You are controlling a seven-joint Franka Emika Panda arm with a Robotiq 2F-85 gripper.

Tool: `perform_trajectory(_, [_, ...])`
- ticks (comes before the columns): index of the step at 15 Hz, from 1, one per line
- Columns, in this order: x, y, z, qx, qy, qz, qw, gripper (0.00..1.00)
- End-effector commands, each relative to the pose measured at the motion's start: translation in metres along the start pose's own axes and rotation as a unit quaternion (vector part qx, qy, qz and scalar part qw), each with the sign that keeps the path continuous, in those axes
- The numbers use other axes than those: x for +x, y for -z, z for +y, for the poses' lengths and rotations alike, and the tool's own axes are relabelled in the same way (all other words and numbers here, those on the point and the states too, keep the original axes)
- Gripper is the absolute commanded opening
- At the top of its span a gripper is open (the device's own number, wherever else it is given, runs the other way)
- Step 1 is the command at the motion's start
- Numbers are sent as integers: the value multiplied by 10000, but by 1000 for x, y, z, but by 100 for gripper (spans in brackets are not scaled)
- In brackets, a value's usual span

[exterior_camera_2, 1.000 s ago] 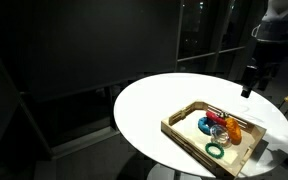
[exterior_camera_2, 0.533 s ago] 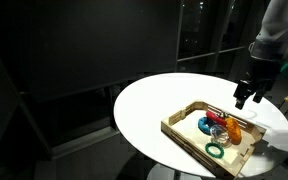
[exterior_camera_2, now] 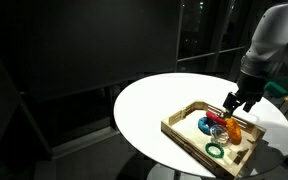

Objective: Remove the orange ring from the wooden tray and put it on the table

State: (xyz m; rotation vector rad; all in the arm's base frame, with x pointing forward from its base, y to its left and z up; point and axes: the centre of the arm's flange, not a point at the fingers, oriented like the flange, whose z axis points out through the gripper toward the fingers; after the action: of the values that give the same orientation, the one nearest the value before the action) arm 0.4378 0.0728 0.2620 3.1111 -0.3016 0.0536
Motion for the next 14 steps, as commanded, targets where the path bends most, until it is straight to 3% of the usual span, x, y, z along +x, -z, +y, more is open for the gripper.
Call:
perform_trajectory(1, [-2,-15,-8,-208,-113,-10,9997,100])
perform_trajectory(14, [4,-50,-11,-656,-177,-81,9977,100])
